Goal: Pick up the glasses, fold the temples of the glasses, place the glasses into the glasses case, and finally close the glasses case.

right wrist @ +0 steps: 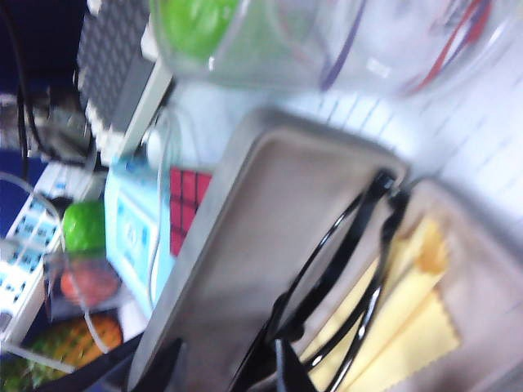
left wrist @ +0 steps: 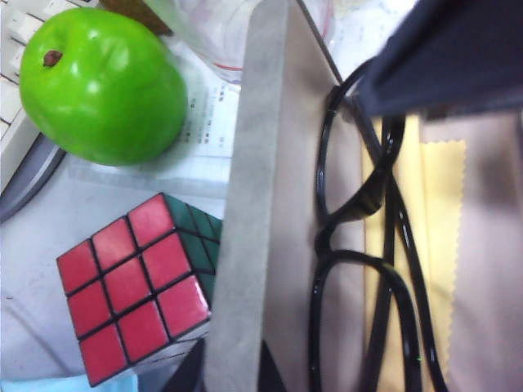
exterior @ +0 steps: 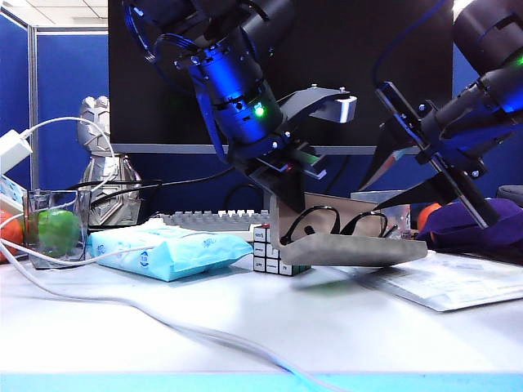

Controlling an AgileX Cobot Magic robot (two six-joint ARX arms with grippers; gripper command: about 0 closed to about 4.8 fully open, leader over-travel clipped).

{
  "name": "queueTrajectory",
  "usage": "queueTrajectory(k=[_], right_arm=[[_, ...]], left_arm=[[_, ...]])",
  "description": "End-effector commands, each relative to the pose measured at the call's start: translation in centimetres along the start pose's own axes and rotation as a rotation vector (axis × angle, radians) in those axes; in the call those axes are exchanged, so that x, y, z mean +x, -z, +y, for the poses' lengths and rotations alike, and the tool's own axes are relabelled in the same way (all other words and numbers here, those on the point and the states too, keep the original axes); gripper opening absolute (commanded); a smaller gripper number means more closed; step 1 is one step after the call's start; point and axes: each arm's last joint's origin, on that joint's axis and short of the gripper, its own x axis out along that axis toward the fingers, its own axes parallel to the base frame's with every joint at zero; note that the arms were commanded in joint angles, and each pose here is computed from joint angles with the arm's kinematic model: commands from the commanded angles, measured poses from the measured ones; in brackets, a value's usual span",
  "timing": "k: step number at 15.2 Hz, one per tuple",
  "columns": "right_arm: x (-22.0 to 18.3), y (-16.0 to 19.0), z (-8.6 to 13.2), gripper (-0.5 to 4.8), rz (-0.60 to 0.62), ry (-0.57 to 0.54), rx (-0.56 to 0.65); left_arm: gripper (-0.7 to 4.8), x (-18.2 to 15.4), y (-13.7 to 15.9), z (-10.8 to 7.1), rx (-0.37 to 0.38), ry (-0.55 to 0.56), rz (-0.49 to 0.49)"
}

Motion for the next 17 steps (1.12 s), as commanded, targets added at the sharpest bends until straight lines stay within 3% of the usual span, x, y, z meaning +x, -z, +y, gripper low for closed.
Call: queueTrajectory(k=[1, 17], right_arm=[[0.1, -0.1, 0.1, 1.48, -0.008, -0.006, 0.000], [2.4, -0.4, -1.6, 1.48, -0.034, 0.033, 0.083]], left_arm=[[-0.07, -0.4, -0.6, 0.2, -0.003, -0.016, -0.042], [-0.07, -0.4, -0.6, 0.2, -0.003, -0.016, -0.045]])
